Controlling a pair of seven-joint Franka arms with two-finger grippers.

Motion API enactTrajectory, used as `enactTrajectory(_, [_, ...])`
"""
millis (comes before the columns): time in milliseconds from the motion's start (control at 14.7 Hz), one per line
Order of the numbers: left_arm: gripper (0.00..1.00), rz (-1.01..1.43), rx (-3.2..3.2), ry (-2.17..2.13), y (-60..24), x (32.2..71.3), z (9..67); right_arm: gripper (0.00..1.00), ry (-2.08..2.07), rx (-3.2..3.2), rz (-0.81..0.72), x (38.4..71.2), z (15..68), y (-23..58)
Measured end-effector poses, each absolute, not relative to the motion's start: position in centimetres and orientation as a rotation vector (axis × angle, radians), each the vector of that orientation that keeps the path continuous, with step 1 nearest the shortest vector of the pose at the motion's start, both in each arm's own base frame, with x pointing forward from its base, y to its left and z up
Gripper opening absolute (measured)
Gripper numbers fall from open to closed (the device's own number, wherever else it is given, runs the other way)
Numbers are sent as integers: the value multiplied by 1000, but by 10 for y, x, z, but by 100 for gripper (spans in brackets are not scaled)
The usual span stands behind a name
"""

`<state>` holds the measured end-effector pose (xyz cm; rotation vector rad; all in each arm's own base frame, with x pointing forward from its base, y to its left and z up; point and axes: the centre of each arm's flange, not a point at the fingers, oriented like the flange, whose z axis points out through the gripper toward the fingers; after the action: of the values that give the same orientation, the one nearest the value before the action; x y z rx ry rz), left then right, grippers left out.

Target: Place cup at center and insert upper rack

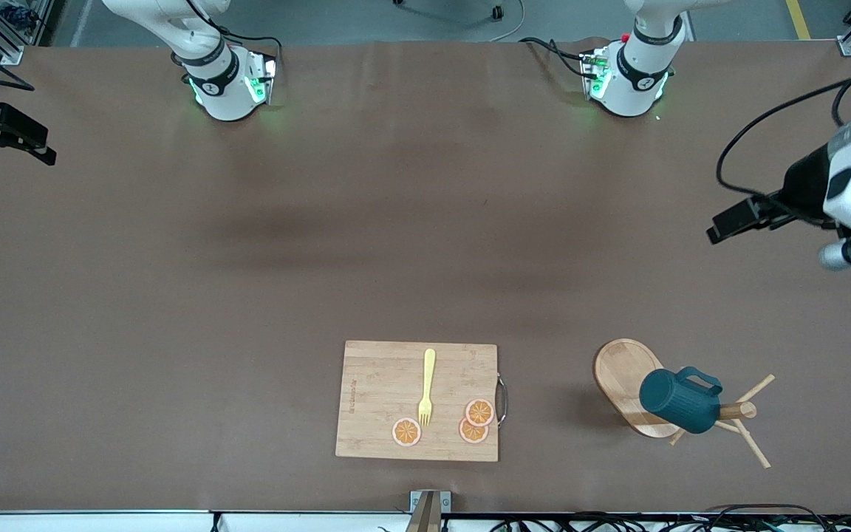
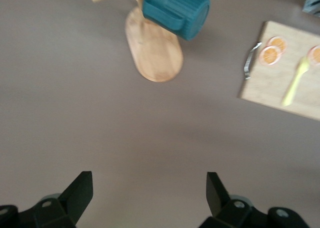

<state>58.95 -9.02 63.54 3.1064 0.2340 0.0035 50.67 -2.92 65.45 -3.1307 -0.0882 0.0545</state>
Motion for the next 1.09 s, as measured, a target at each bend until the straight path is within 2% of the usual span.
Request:
enactTrajectory(272, [100,2,3200,-71,-90,561,640,100,-89,-3131,54,507,655,-29])
enactTrajectory(681, [100,-18,3159,-61,-71,521,648,100,-89,-3131,55,507,655,-29])
enactTrajectory(1089, [100,-53,3153,-85,-82,512,648,100,-86,-3130,65,506,654,-30])
